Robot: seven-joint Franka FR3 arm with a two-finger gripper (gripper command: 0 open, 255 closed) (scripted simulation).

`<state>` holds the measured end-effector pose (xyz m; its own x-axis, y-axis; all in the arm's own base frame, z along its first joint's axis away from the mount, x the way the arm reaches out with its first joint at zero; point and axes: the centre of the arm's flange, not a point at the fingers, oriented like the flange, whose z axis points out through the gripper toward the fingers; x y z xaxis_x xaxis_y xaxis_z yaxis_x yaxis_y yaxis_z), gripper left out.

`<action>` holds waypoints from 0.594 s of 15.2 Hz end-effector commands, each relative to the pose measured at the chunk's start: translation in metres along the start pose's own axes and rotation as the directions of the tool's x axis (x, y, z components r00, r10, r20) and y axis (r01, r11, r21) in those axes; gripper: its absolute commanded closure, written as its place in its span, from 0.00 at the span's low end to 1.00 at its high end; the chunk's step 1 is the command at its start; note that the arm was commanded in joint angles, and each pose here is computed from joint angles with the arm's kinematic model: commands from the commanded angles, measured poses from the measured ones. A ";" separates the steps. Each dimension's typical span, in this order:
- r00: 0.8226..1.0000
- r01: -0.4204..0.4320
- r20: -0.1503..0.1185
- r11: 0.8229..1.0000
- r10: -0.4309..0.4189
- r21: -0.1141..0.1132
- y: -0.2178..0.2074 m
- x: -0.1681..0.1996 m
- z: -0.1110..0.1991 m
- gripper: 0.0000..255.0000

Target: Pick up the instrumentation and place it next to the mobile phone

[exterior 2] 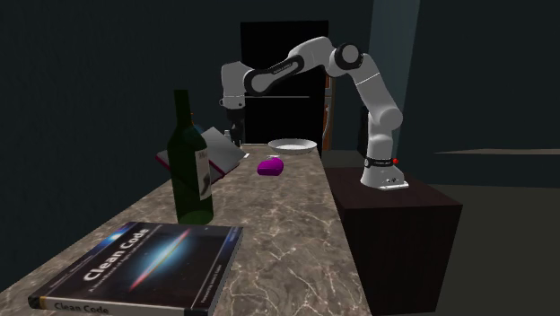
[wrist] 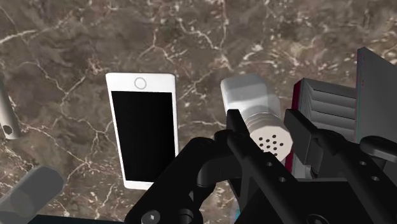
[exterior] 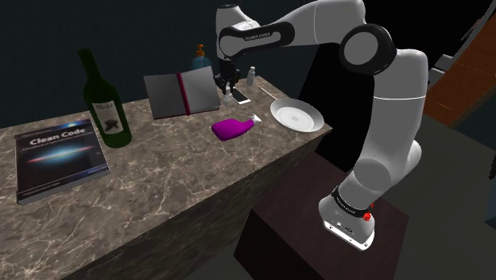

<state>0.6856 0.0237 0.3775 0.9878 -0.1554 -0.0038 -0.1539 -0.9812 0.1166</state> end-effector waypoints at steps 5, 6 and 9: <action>1.000 0.000 0.000 1.000 0.000 0.000 0.000 0.000 0.001 1.00; 1.000 0.000 0.000 1.000 0.000 0.000 0.000 0.000 0.001 0.00; 1.000 0.000 0.000 1.000 0.000 0.000 0.000 0.000 0.001 0.00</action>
<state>0.6856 0.0230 0.3764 0.9877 -0.1564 -0.0039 -0.1548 -0.9809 0.1173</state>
